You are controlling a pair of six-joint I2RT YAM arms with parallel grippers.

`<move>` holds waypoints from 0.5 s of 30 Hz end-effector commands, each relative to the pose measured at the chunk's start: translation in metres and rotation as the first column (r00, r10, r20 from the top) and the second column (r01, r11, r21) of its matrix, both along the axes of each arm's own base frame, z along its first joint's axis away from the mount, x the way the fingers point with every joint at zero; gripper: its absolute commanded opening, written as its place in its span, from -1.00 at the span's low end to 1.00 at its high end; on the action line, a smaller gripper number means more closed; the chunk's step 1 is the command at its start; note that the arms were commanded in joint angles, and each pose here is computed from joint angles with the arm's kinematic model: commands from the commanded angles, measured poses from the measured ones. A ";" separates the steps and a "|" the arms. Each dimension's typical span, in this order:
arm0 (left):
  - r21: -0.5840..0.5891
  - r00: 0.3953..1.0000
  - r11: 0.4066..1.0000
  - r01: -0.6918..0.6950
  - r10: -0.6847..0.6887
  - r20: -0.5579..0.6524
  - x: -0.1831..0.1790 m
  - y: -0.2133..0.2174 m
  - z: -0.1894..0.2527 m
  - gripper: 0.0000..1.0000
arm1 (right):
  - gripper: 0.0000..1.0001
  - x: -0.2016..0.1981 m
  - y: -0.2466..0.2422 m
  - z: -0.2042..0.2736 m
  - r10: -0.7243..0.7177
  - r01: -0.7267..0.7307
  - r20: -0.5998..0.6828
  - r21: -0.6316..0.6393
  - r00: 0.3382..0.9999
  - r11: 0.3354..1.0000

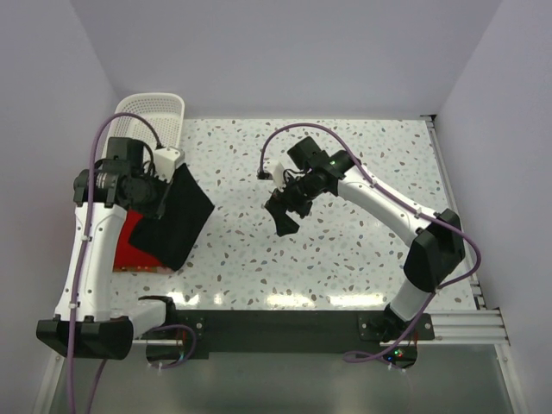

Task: Fold and stack the t-shirts
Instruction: Neatly place the folded tshirt to the corner

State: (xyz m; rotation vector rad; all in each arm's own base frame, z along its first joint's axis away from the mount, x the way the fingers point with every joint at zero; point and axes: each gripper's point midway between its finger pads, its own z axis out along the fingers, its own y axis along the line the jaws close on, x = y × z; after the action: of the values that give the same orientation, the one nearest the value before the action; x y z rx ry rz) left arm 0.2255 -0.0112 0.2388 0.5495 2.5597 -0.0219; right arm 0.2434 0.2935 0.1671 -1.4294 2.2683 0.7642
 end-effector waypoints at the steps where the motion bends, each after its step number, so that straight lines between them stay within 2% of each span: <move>1: 0.039 0.997 0.998 -0.050 0.047 0.063 0.007 0.014 0.016 -1.00 | 0.97 0.004 0.000 0.014 -0.014 0.013 0.045 0.030 0.999 0.999; 15: 0.147 0.985 0.975 -0.168 0.159 0.069 0.024 0.061 0.007 -1.00 | 0.97 0.004 0.001 0.007 -0.012 0.012 0.030 0.016 0.999 1.000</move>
State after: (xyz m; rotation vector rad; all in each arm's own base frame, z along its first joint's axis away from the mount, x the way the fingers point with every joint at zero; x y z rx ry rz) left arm 0.2351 0.0315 0.2340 0.4068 2.6234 0.1485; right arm 0.2434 0.2936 0.1672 -1.4299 2.2679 0.7646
